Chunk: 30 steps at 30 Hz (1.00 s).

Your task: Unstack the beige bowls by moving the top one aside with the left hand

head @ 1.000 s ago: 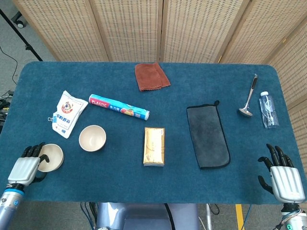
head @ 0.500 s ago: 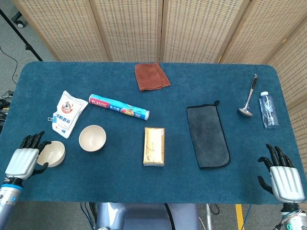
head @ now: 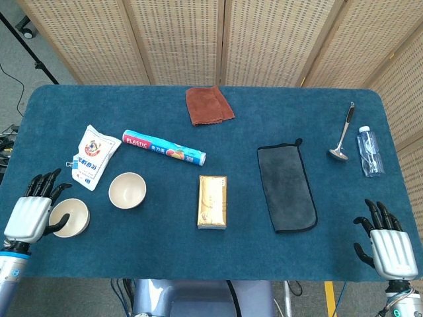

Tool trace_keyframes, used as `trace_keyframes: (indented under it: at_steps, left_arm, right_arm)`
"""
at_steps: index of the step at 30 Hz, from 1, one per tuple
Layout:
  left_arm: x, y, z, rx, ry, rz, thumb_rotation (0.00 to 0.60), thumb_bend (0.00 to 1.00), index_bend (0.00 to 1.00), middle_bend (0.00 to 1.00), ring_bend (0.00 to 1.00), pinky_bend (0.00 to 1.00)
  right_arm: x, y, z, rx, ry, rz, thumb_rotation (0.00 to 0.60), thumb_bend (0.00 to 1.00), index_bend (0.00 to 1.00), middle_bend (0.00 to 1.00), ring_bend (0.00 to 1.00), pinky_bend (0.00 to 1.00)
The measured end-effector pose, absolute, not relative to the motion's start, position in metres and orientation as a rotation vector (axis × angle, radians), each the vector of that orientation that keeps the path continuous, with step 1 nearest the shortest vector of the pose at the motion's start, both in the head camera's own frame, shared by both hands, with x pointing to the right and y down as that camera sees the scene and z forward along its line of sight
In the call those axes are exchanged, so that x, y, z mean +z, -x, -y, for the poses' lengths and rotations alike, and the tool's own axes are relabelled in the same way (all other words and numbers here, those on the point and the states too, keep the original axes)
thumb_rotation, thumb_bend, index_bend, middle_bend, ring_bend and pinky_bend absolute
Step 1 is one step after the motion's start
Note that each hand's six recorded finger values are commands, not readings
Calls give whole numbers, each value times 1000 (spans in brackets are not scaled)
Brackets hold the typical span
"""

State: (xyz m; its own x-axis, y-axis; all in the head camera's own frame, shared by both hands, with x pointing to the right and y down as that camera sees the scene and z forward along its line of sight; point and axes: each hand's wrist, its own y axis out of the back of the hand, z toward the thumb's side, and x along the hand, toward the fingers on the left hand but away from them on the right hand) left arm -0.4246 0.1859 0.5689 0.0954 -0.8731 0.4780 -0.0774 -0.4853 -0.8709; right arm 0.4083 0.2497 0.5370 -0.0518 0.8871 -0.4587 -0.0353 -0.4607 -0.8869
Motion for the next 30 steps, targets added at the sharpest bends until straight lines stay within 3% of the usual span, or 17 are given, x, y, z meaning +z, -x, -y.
trace_keyframes:
  at_steps: [12,23,30]
  left_arm:
    - [526,441,-211,-1239,1613,-1309,600,297,240,0,0,0]
    - [511,457,-214,-1159,1627,-1410,600,297,253,0,0,0]
    - [517,456,-215,-1184,1641,-1384,600,297,257,0,0,0]
  right_arm:
    - [542,-397,-250,1574,1549,931,600,311,342,65,21,169]
    - [548,-397,-252,1578,1550,917,600,311,342,65,21,169]
    - [552,-399,-254,1593,1558,908,600,311,342,65,21,169]
